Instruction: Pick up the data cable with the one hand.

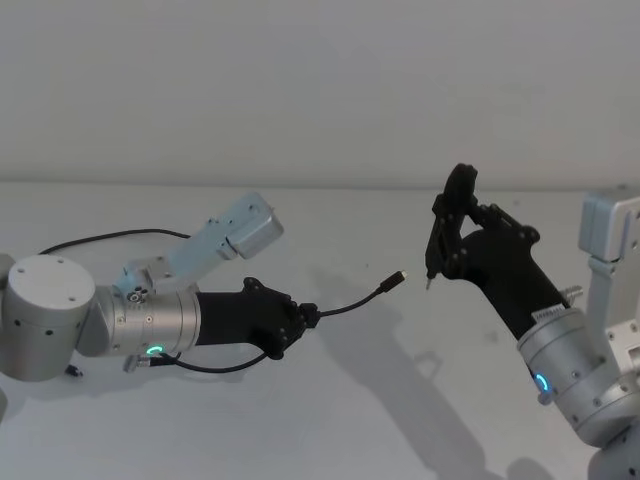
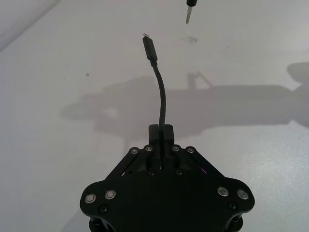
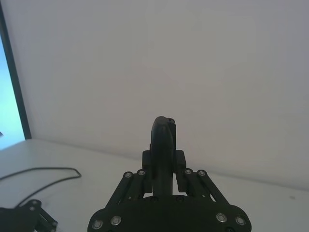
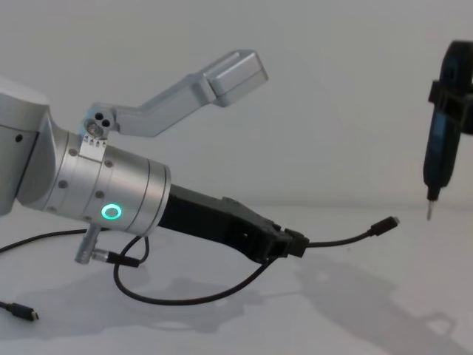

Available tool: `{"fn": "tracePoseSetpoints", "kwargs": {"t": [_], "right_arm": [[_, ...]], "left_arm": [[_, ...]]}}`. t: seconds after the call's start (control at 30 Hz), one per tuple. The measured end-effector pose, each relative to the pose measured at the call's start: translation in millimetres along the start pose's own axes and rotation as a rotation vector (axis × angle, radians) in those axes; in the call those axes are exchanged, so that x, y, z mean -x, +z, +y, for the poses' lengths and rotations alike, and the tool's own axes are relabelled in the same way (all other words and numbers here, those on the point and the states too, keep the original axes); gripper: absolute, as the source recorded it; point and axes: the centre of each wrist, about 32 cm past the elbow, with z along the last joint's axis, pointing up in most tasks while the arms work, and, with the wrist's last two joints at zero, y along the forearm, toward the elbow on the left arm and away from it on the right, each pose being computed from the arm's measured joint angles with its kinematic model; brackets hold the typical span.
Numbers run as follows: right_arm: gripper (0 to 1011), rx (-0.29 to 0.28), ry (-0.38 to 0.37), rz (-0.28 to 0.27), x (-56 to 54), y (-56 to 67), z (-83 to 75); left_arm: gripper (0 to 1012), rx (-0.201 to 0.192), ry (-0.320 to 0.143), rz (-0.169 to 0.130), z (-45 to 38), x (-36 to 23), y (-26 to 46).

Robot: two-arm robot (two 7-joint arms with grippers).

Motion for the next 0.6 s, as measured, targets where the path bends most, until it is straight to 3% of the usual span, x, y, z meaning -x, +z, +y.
{"fn": "tracePoseSetpoints", "kwargs": {"t": [0.33,0.6], "right_arm": [[275,-0.036,0.013,0.021,3.2,7.6,5.7],[275,-0.041,0.020,0.039,3.5,4.3,12.8]], "left_arm": [[43,0.015,0.000,-0.007,1.3,0.7,2.2],[43,0.021,0.000,-0.009,1.7,1.1,3.1]]}}
